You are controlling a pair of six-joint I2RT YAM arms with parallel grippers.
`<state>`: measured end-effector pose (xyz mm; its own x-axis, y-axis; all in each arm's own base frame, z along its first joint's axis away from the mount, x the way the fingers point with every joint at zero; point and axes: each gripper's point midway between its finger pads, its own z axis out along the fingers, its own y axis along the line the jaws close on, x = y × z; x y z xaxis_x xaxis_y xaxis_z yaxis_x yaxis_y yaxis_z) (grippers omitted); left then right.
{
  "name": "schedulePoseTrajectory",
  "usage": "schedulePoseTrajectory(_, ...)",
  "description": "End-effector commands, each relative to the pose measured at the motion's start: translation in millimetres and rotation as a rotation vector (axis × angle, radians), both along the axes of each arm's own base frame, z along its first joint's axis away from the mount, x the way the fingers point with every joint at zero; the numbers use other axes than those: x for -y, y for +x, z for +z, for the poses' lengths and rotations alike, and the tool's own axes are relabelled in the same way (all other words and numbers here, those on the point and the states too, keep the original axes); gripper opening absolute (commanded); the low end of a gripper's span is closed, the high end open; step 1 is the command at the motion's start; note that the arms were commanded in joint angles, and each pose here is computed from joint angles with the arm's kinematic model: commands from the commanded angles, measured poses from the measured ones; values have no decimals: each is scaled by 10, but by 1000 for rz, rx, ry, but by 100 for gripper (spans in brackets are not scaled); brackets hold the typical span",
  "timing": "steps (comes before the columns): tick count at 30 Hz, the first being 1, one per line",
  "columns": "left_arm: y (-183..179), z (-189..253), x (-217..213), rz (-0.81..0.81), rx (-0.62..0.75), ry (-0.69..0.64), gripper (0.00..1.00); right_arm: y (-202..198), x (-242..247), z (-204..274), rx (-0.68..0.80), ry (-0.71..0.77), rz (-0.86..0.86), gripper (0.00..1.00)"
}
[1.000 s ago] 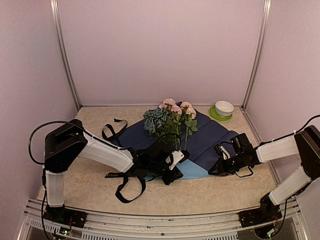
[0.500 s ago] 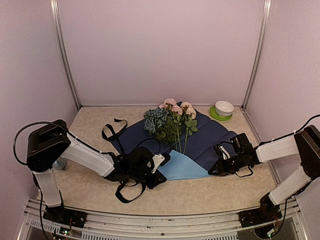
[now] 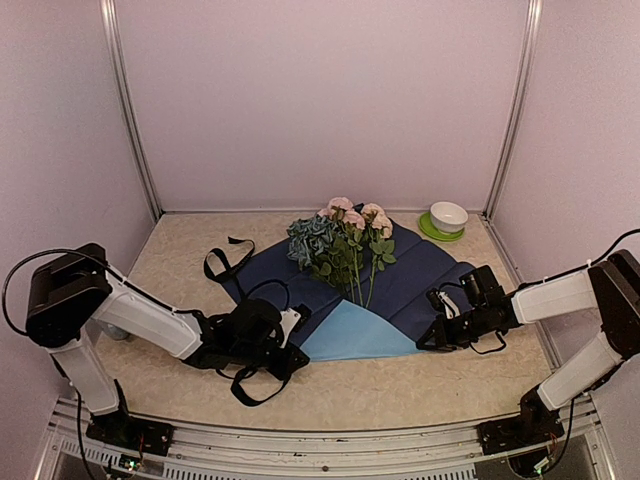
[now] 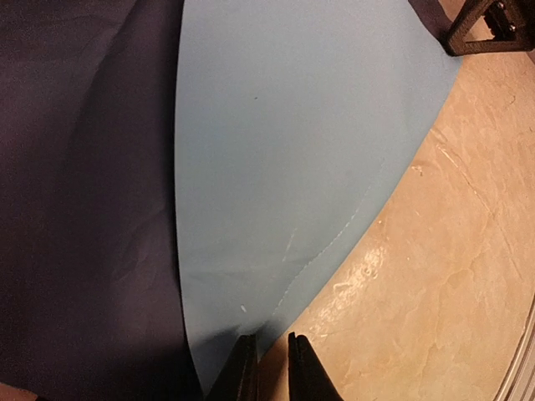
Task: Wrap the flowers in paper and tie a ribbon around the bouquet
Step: Press the fold line of the 1/4-folded wrapping paper.
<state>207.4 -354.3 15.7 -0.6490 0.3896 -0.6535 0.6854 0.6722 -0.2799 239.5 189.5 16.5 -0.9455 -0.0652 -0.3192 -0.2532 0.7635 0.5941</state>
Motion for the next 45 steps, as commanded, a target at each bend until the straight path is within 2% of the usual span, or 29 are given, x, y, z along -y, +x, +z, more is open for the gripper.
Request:
schedulePoseTrajectory(1, -203, -556, -764, 143, -159, 249, 15, -188, 258, -322, -99, -148, -38, 0)
schedulePoseTrajectory(8, -142, -379, -876, 200, -131, 214, 15, -181, 257, -311, -96, -150, -35, 0)
schedulePoseTrajectory(12, -46, -89, -801, 205, -57, 171, 15, -179, 251, -314, -98, -148, -31, 0)
schedulePoseTrajectory(16, 104, 493, -475, 140, 129, 150, 17, -169, 234, -313, -99, -140, -30, 0)
schedulePoseTrajectory(20, 258, 847, 43, 51, 208, 68, 20, -131, 225, -292, -93, -137, -39, 0)
schedulePoseTrajectory(26, 444, 686, 1030, -119, 220, 30, 27, -77, 248, -263, -81, -170, -53, 0)
schedulePoseTrajectory(30, 641, 560, 1474, -159, 242, 36, 29, -15, 247, -191, -57, -194, -65, 0)
schedulePoseTrajectory(34, 725, 400, 1556, -164, 259, 54, 30, 39, 213, -80, -29, -213, -69, 0)
schedulePoseTrajectory(38, 729, 83, 1492, -160, 195, 91, 30, 127, 209, 109, 33, -274, -86, 0)
schedulePoseTrajectory(40, 676, -28, 1494, -173, 168, 90, 30, 155, 254, 199, 61, -319, -103, 7)
schedulePoseTrajectory(45, 616, -155, 1501, -186, 133, 81, 30, 191, 474, 450, 142, -447, -179, 40)
